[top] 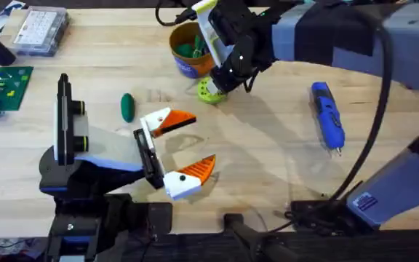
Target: Pick up the gripper from the table and insert it into the empty holder that is missing its gripper. Then pick up a screw, insert it into the mounting hole, and use the screwdriver to tighten it. Finally, clean up the table by picking up the vegetable and placing it into the bucket.
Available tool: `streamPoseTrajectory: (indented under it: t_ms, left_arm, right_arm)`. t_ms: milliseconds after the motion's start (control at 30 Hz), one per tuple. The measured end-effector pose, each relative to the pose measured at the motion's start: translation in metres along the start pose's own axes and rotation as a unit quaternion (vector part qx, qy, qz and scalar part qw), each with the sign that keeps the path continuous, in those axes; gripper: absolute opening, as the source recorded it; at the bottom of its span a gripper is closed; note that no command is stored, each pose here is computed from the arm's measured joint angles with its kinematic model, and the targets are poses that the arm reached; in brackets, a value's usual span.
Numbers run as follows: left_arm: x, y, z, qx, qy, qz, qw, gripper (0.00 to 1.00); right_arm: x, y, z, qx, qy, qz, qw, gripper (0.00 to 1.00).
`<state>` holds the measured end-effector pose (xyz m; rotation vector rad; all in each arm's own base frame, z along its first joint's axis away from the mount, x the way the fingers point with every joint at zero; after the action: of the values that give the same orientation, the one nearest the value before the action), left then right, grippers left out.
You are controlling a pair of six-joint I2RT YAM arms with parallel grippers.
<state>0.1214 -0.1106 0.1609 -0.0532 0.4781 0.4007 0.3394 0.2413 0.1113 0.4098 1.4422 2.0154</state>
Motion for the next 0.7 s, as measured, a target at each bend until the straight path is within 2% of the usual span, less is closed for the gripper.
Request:
streamPoseTrajectory:
  t_ms: [700]
  left_arm:
    - [0.0, 0.0, 0.0, 0.0, 0.0, 0.0, 1.0, 0.989]
  right_arm:
    - [0.0005, -0.0097, -0.002, 0.008, 0.0, 0.002, 1.0, 0.293]
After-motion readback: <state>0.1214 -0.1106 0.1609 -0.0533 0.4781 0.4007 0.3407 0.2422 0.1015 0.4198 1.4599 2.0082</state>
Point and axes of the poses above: each hand's point on the last joint's axis, 136 mm out from that joint toward the fingers, its own y axis back along the fingers, its own x axis along the line the jaws close on, z = x × y, the point moved 5 cm from there along y, back along the fingers, and after that the axes turned 15 degrees about y, right-handed, at the moved point
